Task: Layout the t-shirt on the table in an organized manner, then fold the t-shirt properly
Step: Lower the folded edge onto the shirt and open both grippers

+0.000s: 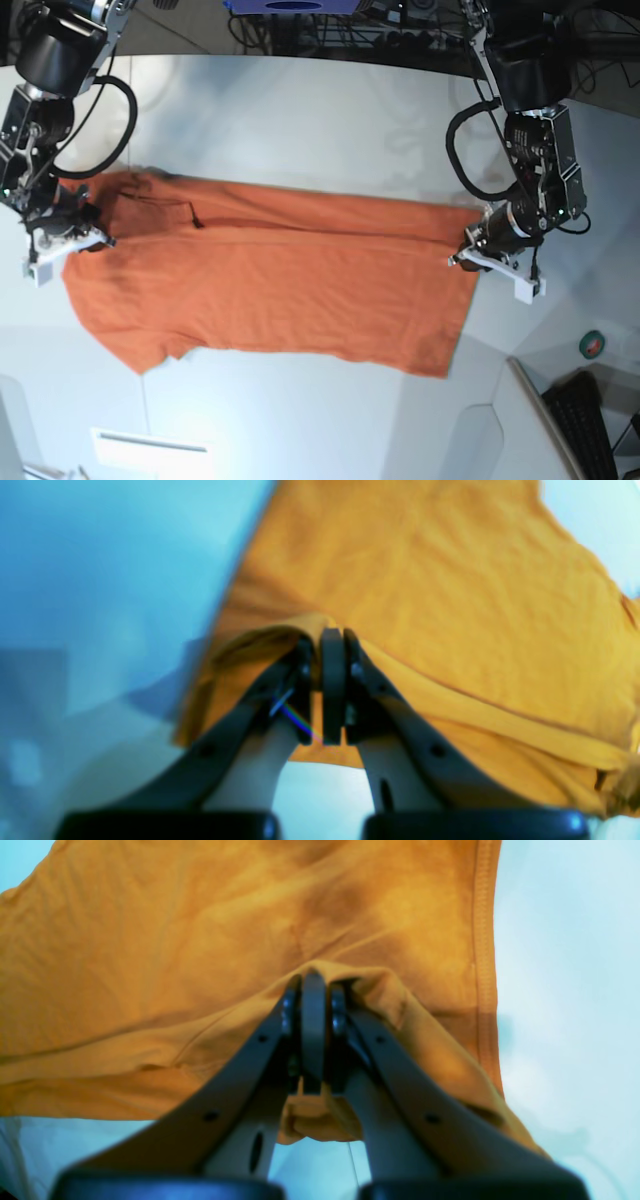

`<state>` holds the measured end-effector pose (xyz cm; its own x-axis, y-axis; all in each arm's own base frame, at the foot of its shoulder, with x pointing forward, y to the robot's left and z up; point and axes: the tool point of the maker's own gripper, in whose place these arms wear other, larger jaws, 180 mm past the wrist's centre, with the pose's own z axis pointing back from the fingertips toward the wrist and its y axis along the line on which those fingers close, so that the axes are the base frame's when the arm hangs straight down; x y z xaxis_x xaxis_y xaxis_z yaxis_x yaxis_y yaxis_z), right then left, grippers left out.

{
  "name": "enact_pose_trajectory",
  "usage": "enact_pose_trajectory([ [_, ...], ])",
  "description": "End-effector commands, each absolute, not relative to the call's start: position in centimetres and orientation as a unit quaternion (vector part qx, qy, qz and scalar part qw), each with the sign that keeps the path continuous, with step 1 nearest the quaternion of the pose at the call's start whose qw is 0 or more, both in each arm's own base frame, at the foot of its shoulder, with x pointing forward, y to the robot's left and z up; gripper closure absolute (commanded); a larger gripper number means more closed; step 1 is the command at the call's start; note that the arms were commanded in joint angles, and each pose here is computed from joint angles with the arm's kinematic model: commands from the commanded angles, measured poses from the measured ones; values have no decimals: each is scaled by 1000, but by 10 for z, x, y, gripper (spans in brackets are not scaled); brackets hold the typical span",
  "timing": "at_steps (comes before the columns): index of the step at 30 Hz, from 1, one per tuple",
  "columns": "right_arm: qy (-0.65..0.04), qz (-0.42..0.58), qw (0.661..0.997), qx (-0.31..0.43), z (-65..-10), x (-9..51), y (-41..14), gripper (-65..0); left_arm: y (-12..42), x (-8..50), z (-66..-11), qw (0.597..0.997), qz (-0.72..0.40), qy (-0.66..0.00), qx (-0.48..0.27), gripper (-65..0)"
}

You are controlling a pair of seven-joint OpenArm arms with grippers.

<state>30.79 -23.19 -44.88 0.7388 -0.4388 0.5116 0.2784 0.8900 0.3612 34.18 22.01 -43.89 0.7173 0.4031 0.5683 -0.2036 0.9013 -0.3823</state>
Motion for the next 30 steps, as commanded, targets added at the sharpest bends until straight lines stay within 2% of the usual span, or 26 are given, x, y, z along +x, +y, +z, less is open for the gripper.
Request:
enact_pose_trajectory([
  [1,-330,-192,915,128,-436,321,-239,0,222,355,-423,906,158,-363,-150,0],
  [9,-328,-192,916,127,-437,318,-239,0,225,356,-422,905,161,-365,-149,0],
  [12,-329,-192,916,126,-436,318,-240,-54,229,362,-417,896,165,-385,-144,0],
  [20,-331,-194,915,125,-435,318,-241,-138,230,362,-417,894,164,-393,-142,0],
  [21,-331,-194,915,125,-435,318,-241,-150,230,363,-416,893,164,-393,-142,-33],
  [24,-332,-196,914,124,-436,316,-242,-167,231,364,-415,892,166,-395,-142,-240],
  [27,-350,-188,911,115,-423,316,-246,-168,233,366,-412,890,166,-401,-140,-420],
  [30,-381,-174,902,104,-401,320,-248,-168,240,369,-406,886,164,-412,-136,-527],
])
